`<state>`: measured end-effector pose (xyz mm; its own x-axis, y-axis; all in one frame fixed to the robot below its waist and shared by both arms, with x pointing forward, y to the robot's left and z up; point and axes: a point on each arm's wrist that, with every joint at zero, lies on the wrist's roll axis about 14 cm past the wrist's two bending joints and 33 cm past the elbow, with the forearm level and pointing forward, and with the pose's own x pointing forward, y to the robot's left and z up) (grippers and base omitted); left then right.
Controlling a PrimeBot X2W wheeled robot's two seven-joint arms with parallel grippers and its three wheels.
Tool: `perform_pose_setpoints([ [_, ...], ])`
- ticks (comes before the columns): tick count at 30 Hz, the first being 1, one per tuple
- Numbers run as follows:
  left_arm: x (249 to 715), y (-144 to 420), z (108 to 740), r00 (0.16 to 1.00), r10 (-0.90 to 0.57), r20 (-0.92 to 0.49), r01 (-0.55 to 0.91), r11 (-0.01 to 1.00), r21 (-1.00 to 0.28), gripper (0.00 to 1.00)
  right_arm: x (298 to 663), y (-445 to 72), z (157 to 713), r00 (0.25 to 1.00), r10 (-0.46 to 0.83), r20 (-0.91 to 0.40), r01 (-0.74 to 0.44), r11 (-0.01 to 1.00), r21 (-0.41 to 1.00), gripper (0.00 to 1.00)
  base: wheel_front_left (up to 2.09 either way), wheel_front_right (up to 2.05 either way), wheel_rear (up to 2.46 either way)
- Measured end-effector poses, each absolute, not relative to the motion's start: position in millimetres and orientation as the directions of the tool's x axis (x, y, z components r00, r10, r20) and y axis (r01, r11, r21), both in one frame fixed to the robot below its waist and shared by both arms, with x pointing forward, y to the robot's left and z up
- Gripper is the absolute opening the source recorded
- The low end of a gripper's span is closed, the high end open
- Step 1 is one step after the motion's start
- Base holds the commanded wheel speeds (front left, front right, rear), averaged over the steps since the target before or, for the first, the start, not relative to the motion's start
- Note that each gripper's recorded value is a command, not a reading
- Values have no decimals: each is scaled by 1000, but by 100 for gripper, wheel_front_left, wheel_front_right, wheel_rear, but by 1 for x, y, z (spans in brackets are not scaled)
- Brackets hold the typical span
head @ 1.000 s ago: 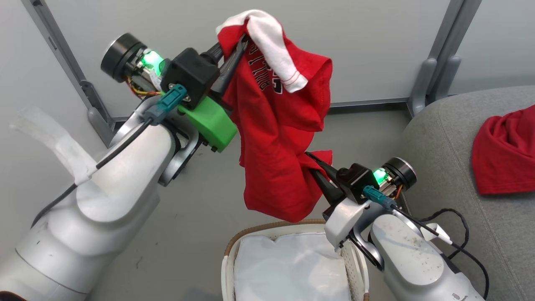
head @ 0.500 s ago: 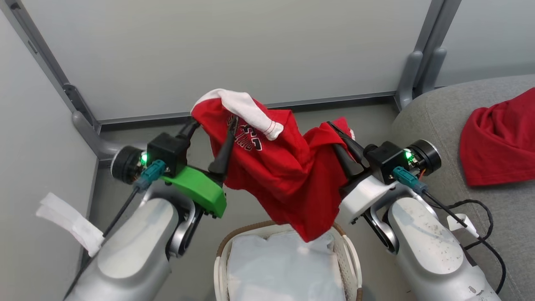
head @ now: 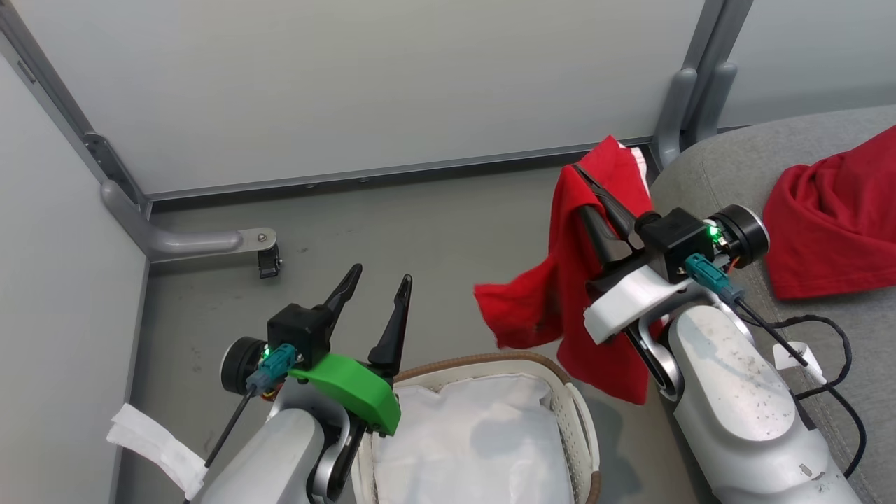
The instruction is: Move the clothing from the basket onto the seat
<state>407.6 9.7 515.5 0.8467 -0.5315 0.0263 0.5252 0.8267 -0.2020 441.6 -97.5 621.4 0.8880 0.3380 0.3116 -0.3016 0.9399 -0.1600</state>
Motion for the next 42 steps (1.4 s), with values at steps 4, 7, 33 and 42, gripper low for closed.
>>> perform_pose_setpoints([
  [4,402,2,507,840,-542,14,530,817,-227,100,444,-109,621,898,306,315,-269,950,-156,0,0,0,0],
  [7,397,-5,502,832,-554,8,539,807,-242,100,444,-118,617,909,281,308,-246,958,-149,0,0,0,0],
  [33,391,-108,481,622,-783,2,762,605,-231,100,408,-267,592,960,-120,254,154,981,-118,0,0,0,0],
  [42,378,-159,472,484,-875,8,847,466,-254,100,372,-326,575,934,-294,201,324,936,-136,0,0,0,0],
])
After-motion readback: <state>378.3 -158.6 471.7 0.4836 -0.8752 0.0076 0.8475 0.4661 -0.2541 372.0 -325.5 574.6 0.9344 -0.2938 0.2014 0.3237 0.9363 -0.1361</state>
